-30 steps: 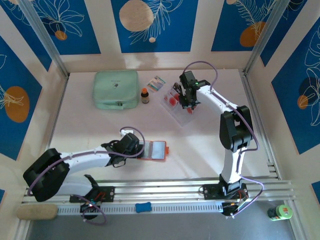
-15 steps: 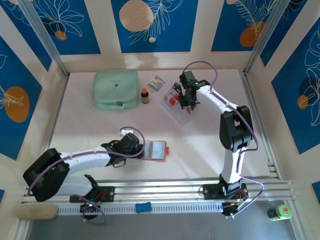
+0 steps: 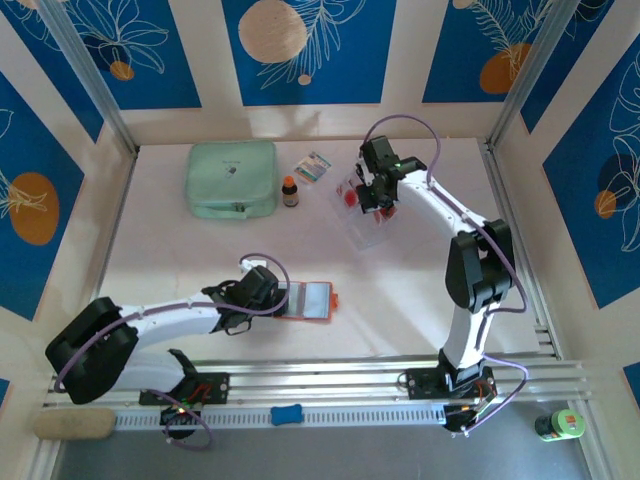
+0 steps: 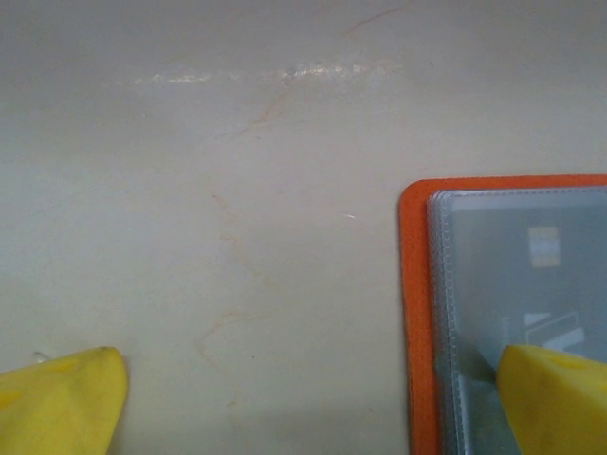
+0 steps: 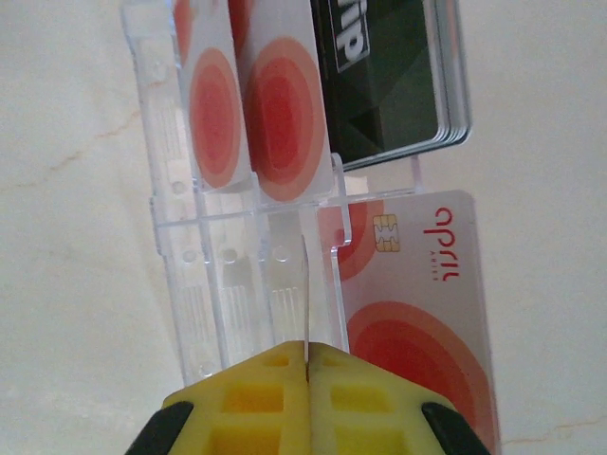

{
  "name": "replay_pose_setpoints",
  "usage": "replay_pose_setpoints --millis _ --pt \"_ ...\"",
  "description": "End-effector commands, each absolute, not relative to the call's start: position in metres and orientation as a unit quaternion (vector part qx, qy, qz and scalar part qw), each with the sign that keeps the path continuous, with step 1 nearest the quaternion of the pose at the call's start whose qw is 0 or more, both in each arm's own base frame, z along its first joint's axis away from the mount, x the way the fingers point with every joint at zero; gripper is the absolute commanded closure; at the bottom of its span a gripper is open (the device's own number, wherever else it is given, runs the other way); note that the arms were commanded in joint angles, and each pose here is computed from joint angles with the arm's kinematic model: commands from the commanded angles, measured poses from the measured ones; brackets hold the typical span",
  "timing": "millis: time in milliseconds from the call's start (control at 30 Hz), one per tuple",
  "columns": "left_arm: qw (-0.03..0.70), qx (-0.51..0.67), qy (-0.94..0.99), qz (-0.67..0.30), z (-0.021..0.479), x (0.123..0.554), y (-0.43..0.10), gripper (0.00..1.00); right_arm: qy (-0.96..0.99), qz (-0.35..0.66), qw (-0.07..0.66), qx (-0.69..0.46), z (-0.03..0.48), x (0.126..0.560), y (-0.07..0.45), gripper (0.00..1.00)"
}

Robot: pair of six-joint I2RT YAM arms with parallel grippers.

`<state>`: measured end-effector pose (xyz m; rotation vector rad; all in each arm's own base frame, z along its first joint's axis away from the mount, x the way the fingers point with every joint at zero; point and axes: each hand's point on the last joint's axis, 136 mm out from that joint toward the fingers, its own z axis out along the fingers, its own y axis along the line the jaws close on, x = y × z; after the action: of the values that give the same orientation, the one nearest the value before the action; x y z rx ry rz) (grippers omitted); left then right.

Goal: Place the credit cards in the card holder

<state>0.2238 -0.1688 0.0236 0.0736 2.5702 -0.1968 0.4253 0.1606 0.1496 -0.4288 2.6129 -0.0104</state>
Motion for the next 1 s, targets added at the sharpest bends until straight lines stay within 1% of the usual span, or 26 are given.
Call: replay_pose_setpoints --millis 0,100,200,467,533,733,967 --pt "0.272 0.021 0.959 -0.072 0.026 0.221 -0.165 0.0 0.945 0.021 0.284 -0.162 0.195 0.415 0.173 1.0" --pt "0.274 0.022 0.959 -0.072 0.028 0.221 -0.165 0.0 0.942 0.06 0.291 -0.158 0.206 0.399 0.187 1.0" --pt "0.277 0.024 0.958 -0.072 0.032 0.223 -0.166 0.0 0.938 0.134 0.286 -0.143 0.21 0.379 0.208 1.0" --pt "0.282 0.029 0.956 -0.073 0.04 0.226 -0.169 0.0 0.9 0.364 0.23 -0.069 0.188 0.311 0.264 1.0" --pt "0.283 0.029 0.956 -0.073 0.041 0.227 -0.169 0.0 0.892 0.398 0.21 -0.05 0.176 0.295 0.273 1.0" --pt "0.28 0.03 0.957 -0.073 0.04 0.227 -0.17 0.0 0.888 0.432 0.16 -0.005 0.131 0.256 0.29 1.0" --pt "0.278 0.03 0.958 -0.07 0.038 0.225 -0.168 0.0 0.895 0.428 0.124 0.008 0.099 0.237 0.296 1.0"
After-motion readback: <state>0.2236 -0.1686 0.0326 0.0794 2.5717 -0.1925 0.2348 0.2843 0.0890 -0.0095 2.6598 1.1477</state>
